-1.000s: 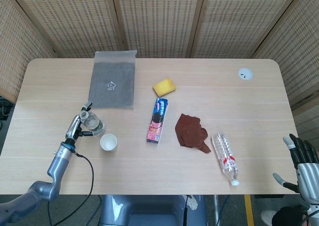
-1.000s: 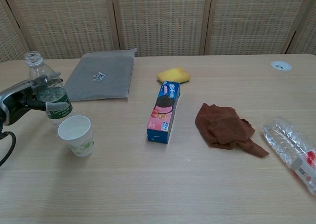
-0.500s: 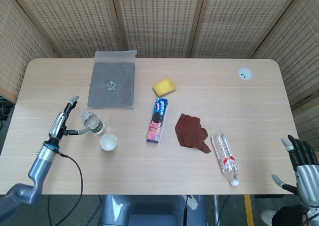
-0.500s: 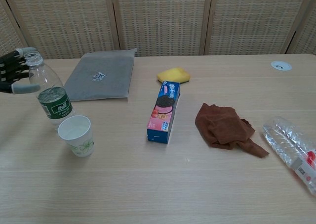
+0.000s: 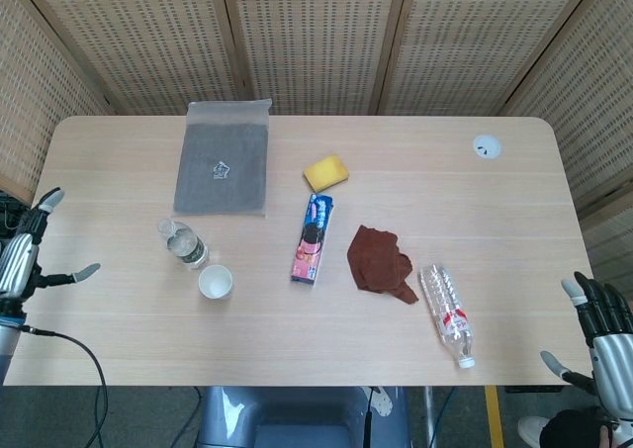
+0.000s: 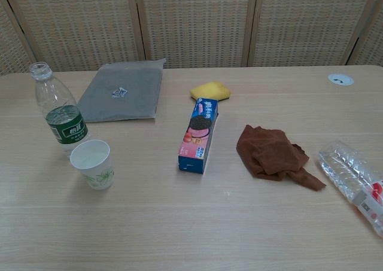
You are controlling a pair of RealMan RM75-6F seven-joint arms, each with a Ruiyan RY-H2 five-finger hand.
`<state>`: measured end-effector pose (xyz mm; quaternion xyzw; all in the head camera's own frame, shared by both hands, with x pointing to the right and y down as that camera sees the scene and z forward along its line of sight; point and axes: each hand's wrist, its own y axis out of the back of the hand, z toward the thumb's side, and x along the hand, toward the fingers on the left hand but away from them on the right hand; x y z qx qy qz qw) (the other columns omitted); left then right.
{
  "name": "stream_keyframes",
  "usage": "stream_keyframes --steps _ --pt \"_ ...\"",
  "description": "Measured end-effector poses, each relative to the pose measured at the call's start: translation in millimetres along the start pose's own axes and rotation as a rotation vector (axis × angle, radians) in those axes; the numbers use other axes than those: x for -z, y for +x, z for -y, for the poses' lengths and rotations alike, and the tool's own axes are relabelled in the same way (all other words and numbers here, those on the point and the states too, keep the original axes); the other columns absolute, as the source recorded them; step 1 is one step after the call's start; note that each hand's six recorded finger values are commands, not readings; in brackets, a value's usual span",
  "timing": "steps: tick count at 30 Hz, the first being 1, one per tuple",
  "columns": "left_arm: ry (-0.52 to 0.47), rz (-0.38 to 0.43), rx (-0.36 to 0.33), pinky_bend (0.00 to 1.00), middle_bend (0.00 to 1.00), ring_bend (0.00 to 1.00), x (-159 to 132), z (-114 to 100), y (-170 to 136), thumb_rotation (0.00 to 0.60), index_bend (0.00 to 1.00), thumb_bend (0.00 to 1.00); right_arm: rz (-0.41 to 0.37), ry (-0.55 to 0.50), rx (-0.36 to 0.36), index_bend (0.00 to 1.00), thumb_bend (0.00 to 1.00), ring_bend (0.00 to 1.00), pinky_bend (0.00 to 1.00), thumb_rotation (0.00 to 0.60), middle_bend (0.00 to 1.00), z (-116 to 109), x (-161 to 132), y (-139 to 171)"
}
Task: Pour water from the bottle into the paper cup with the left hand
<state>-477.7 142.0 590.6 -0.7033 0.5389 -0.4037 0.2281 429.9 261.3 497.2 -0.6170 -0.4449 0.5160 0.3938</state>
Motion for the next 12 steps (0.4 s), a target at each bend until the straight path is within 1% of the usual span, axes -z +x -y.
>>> stream_keyframes --steps 1,4,7,10,12 --pt "0.038 -0.019 -0.023 0.00 0.00 0.00 -2.9 -4.7 -8.9 0.600 0.00 0.00 0.001 0.001 0.001 0.00 0.00 0.00 0.00 0.600 0.00 0.0 0.3 -0.1" --pt "0.118 -0.073 -0.064 0.00 0.00 0.00 -12.8 -13.8 -32.7 0.600 0.00 0.00 0.003 0.001 0.003 0.00 0.00 0.00 0.00 0.600 0.00 -0.4 1.2 -0.2" --pt "0.180 -0.130 -0.094 0.00 0.00 0.00 -21.0 -23.0 -58.4 0.600 0.00 0.00 0.005 -0.001 0.005 0.00 0.00 0.00 0.00 0.600 0.00 -1.0 1.7 0.1" --pt "0.223 -0.168 -0.096 0.00 0.00 0.00 -22.1 -27.3 -80.3 0.600 0.00 0.00 0.005 -0.005 0.007 0.00 0.00 0.00 0.00 0.600 0.00 -2.0 2.1 0.6" --pt "0.235 -0.163 -0.087 0.00 0.00 0.00 -23.7 -25.4 -83.4 0.600 0.00 0.00 0.006 -0.006 0.009 0.00 0.00 0.00 0.00 0.600 0.00 -2.7 2.7 0.9"
